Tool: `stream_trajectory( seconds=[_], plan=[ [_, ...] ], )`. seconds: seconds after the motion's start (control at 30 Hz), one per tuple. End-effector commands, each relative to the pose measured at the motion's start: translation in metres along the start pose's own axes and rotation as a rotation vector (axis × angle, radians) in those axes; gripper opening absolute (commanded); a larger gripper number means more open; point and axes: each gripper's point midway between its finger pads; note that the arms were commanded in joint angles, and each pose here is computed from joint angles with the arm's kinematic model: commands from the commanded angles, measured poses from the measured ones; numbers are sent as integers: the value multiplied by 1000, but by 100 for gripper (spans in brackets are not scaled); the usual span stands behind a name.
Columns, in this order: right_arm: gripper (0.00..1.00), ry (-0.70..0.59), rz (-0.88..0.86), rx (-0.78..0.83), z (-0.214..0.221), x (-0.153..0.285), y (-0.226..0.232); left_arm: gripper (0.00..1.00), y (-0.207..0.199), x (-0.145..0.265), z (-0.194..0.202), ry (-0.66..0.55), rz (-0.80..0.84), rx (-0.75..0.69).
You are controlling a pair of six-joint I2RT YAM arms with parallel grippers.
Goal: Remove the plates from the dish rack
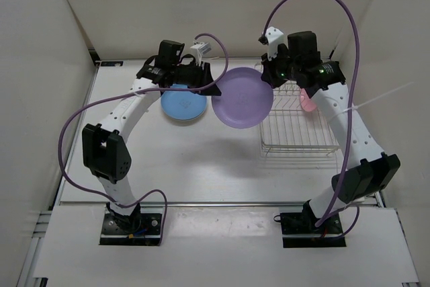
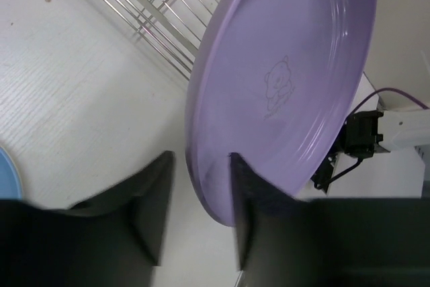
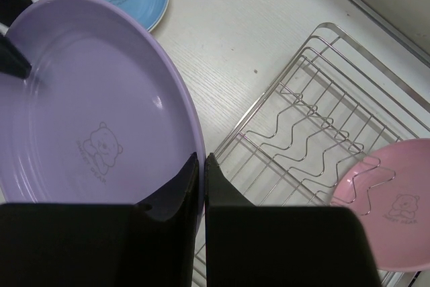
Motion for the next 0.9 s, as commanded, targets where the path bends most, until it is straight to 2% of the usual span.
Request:
stream_trajectory(
  seconds=[0.0,0.03,0.23,0.37,0.4,0.47,0.5,0.63,0.67,0.7,0.77,0.87],
  plan=[
    [0,-56,20,4,-19,5,-5,43,-18,19,-17,-57,-23,-49],
    [0,-56,20,4,-19,5,-5,29,-19,19,-17,-57,-23,-38],
    [0,-62,-1,-4,-20,5,-1,29,-14,14,-16,-49,-24,-18],
    [0,-62,-1,-4,-20,5,-1,11,-8,13,-21,-65,-56,-4],
    [0,-62,-1,-4,-20,5,-1,11,-2,13,-23,-74,-91,-3],
    [12,-66,-13,-4,-21,5,1,11,7,14,-24,-95,-149,29],
    [41,-66,-13,-4,-21,5,1,11,15,17,-25,-119,-201,54],
    [57,-36,13,-19,-14,-3,-5,11,28,32,-29,-181,-333,68],
    [70,-15,51,-34,-10,-7,-11,11,38,38,-31,-204,-404,70],
    [74,-6,79,-35,-8,-6,-16,11,44,41,-30,-208,-443,76],
    [76,2,145,-48,-8,-7,-28,11,63,54,-25,-220,-527,100],
    [77,24,256,-62,-4,-3,-47,11,112,98,-29,-296,-787,154]
  ],
)
Point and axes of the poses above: each gripper's point midway between its finger pads, its own x axis back along the fingers, its own y axis along the line the jaws close on, z = x × y, and after that the axes turned 4 degrees about x, right-handed
